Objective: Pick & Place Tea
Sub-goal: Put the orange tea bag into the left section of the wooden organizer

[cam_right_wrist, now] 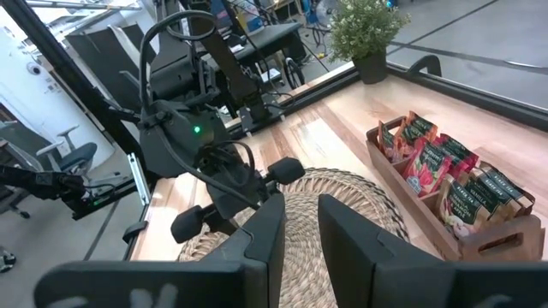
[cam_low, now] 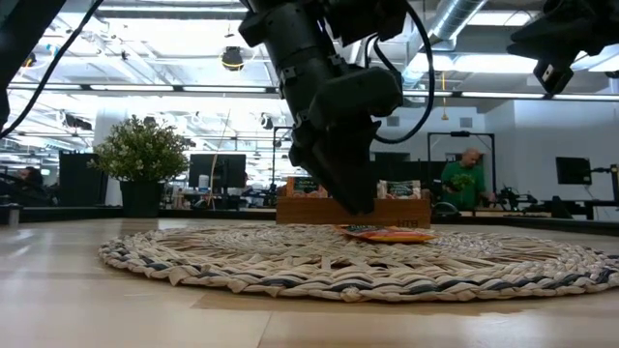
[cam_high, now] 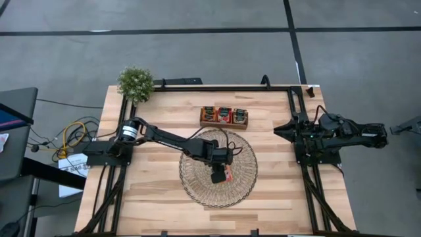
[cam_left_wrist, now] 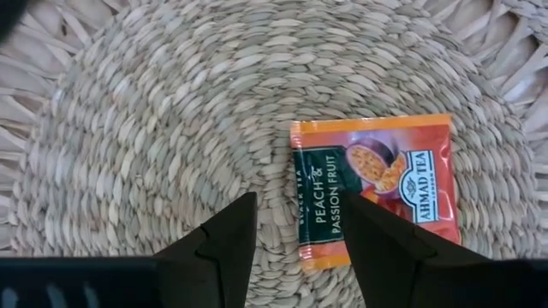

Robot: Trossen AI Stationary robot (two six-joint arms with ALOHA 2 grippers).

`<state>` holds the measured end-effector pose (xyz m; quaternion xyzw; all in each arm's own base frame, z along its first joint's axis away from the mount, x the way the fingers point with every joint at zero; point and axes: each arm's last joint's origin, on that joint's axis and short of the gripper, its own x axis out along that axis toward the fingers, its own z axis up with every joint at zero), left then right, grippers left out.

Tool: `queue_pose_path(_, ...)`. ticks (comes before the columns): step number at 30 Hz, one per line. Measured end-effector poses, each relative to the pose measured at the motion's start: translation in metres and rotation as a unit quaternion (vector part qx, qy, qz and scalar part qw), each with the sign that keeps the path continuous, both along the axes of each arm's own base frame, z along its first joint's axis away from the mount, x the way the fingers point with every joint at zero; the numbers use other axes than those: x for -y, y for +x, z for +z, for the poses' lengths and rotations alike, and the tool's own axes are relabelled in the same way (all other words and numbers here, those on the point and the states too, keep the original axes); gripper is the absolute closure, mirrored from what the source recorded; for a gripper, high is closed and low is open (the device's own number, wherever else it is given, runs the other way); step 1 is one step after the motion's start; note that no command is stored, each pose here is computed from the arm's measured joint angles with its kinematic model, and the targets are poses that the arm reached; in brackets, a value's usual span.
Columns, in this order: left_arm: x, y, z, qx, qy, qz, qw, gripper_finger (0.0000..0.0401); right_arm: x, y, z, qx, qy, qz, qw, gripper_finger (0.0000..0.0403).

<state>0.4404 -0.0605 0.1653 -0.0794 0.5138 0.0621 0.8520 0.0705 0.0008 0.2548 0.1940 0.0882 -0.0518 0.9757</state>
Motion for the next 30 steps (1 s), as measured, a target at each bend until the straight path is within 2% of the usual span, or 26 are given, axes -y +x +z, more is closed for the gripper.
queue_pose_path(11,0.002,0.001,-0.018,-0.029,-0.002,-0.004,1.0,0.024,0.0,0.0,0.0,0.002,0.0,0.0,1.0,0.0338)
queue_pose_path(23,0.002,0.0,-0.021,-0.039,0.007,-0.002,0.999,0.0242,0.0,0.0,0.001,0.003,0.0,0.0,1.0,0.0338)
queue_pose_path(30,0.001,0.0,-0.021,-0.039,0.014,-0.002,0.999,0.0281,0.0,0.0,0.0,0.002,0.0,0.0,1.0,0.0338)
